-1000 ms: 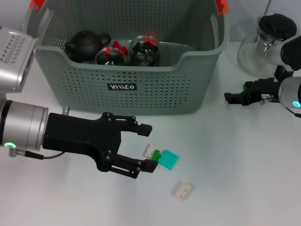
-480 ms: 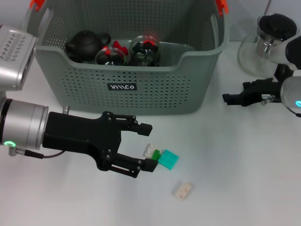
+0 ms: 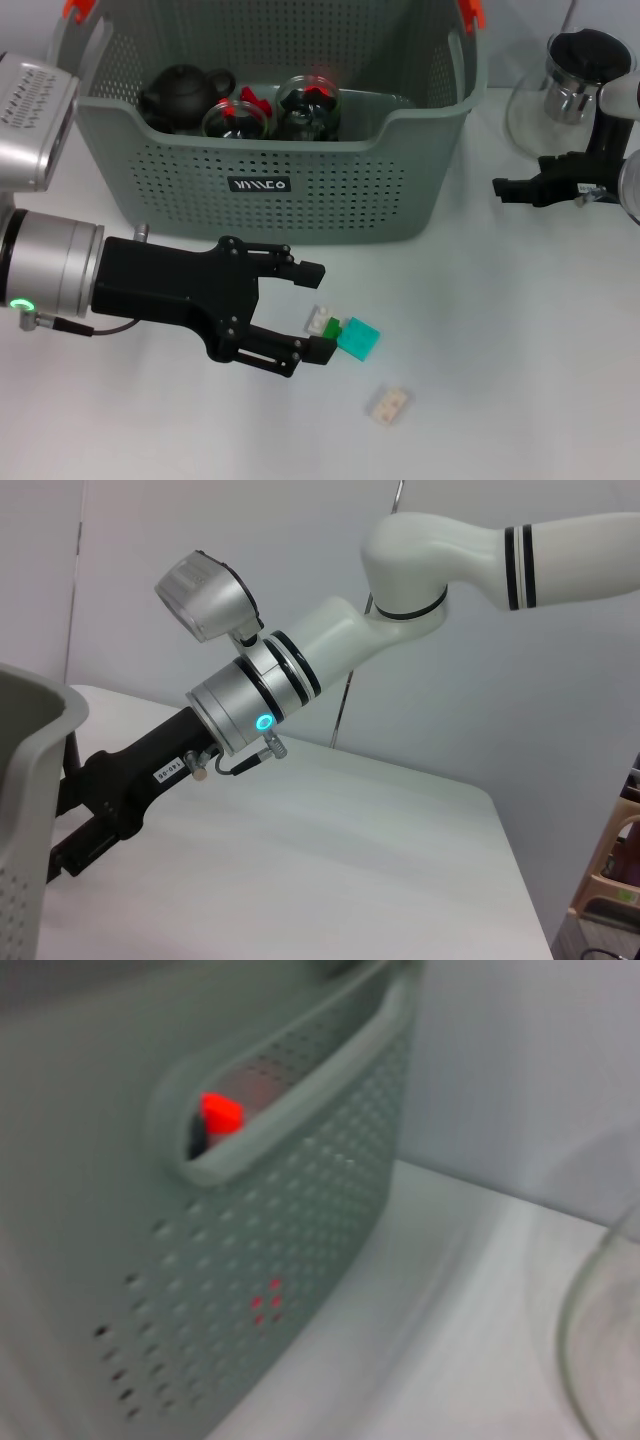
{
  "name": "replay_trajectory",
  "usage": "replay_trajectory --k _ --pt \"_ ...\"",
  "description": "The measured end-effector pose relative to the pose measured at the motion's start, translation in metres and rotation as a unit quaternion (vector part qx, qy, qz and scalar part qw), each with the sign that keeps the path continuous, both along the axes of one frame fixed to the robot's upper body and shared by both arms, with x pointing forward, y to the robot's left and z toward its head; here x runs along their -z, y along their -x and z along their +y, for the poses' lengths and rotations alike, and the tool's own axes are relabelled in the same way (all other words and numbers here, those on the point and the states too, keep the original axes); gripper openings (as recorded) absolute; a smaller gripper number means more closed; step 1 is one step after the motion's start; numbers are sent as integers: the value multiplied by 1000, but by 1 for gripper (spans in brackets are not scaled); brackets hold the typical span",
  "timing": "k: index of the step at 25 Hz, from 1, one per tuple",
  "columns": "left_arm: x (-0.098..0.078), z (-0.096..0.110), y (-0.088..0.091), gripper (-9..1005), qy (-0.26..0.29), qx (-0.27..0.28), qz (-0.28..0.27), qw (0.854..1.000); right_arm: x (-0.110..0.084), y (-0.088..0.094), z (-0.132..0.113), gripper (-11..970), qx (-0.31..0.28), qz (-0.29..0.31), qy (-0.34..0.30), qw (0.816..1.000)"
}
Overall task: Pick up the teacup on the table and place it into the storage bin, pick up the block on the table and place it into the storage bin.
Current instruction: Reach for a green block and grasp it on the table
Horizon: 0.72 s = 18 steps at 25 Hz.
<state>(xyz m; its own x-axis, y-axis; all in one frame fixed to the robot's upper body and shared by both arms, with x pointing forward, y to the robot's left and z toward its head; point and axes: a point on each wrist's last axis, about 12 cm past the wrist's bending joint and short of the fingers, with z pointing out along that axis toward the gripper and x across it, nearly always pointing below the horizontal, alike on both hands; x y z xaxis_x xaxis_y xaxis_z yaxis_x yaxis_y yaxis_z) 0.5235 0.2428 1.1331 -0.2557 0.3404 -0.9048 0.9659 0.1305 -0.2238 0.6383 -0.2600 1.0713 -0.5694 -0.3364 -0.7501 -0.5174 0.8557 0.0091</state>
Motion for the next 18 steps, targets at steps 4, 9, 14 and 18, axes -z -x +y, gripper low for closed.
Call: replay_trajectory --k 4,9,14,18 --pt "0 0 0 863 0 0 0 1000 3 -1 -3 823 20 -5 5 1000" --pt "0 0 -1 863 0 -1 0 1000 9 0 -3 823 30 -4 14 999" --pt "0 0 -1 863 -1 -1 0 1000 13 0 -1 823 36 -4 19 999" --pt "0 0 -1 863 -1 -1 0 1000 15 0 -1 823 40 -3 22 999"
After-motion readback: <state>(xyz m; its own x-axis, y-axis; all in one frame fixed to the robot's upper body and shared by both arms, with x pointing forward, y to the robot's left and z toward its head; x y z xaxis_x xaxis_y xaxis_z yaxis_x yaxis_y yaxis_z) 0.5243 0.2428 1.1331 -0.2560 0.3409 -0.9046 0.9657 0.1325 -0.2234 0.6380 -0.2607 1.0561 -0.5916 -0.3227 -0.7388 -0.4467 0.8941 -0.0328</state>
